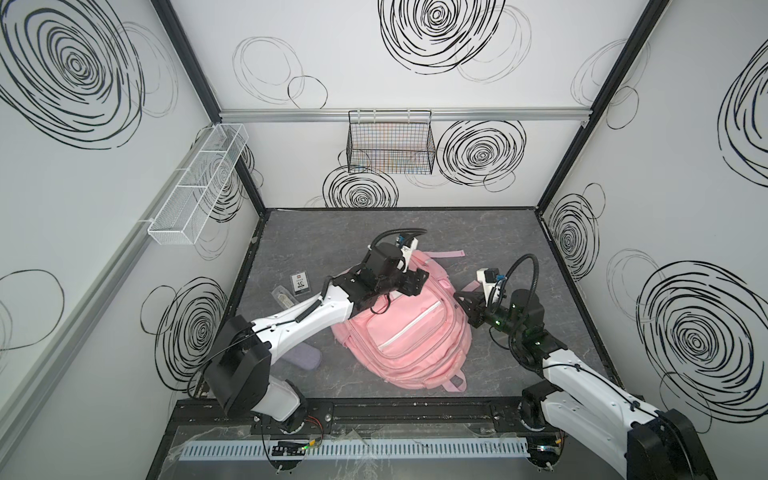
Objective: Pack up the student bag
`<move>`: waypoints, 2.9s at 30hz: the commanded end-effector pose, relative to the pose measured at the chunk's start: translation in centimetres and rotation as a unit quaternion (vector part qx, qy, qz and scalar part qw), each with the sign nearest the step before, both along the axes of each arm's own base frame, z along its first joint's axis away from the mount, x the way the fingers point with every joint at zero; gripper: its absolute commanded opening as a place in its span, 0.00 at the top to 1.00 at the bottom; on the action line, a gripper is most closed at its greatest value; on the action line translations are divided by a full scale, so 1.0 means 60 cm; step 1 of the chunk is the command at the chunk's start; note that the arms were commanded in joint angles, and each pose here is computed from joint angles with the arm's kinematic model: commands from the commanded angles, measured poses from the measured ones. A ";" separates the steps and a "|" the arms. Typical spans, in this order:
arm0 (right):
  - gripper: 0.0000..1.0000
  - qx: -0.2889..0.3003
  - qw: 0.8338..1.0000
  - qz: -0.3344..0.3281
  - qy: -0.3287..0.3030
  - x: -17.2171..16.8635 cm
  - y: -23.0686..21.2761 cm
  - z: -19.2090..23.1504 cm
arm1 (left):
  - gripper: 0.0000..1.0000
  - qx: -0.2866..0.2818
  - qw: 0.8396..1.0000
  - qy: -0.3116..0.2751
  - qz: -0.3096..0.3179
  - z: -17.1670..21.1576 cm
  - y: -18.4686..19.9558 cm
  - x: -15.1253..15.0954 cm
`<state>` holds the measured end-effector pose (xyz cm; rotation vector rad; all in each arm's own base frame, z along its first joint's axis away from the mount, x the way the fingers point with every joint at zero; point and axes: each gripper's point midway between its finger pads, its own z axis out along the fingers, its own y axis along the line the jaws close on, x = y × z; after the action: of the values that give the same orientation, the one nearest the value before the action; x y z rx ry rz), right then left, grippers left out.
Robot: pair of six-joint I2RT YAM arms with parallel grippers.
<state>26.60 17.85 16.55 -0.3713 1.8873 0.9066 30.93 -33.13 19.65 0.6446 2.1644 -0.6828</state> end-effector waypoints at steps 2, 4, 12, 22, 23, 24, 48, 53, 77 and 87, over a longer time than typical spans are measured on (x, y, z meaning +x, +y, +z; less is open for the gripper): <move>1.00 0.022 0.998 0.033 -0.055 0.008 0.017 0.066 | 0.27 0.162 0.981 0.036 -0.105 -0.119 -0.006 -0.091; 1.00 0.020 0.998 0.034 -0.058 0.007 0.017 0.069 | 0.27 0.179 0.977 0.033 -0.109 -0.125 -0.018 -0.100; 1.00 0.021 0.997 0.029 -0.066 -0.002 0.012 0.071 | 0.29 0.148 0.981 0.044 -0.120 -0.106 -0.055 -0.116; 1.00 0.022 0.997 0.032 -0.068 0.000 0.014 0.074 | 0.27 0.132 0.982 0.059 -0.121 -0.102 -0.068 -0.135; 1.00 0.022 0.997 0.032 -0.068 0.001 0.014 0.073 | 0.28 0.131 0.982 0.057 -0.125 -0.101 -0.071 -0.138; 1.00 0.021 0.997 0.032 -0.066 0.000 0.014 0.071 | 0.27 0.129 0.982 0.056 -0.126 -0.098 -0.074 -0.140; 1.00 0.026 0.996 0.041 -0.069 -0.004 0.018 0.069 | 0.32 0.134 0.984 0.053 -0.109 -0.098 -0.066 -0.139; 1.00 0.021 0.997 0.029 -0.064 0.002 0.011 0.067 | 0.31 0.162 0.979 0.051 -0.113 -0.127 -0.074 -0.144; 1.00 0.038 0.995 0.019 -0.088 -0.004 -0.001 0.095 | 1.00 0.125 0.991 0.049 -0.016 -0.130 -0.058 -0.084; 1.00 0.069 0.990 0.028 -0.123 -0.041 -0.004 0.115 | 1.00 -0.112 0.984 0.085 0.112 -0.011 -0.006 0.017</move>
<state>25.31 17.09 20.07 -0.3870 1.7395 0.9269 27.81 -35.74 16.81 0.5264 2.3032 -0.8455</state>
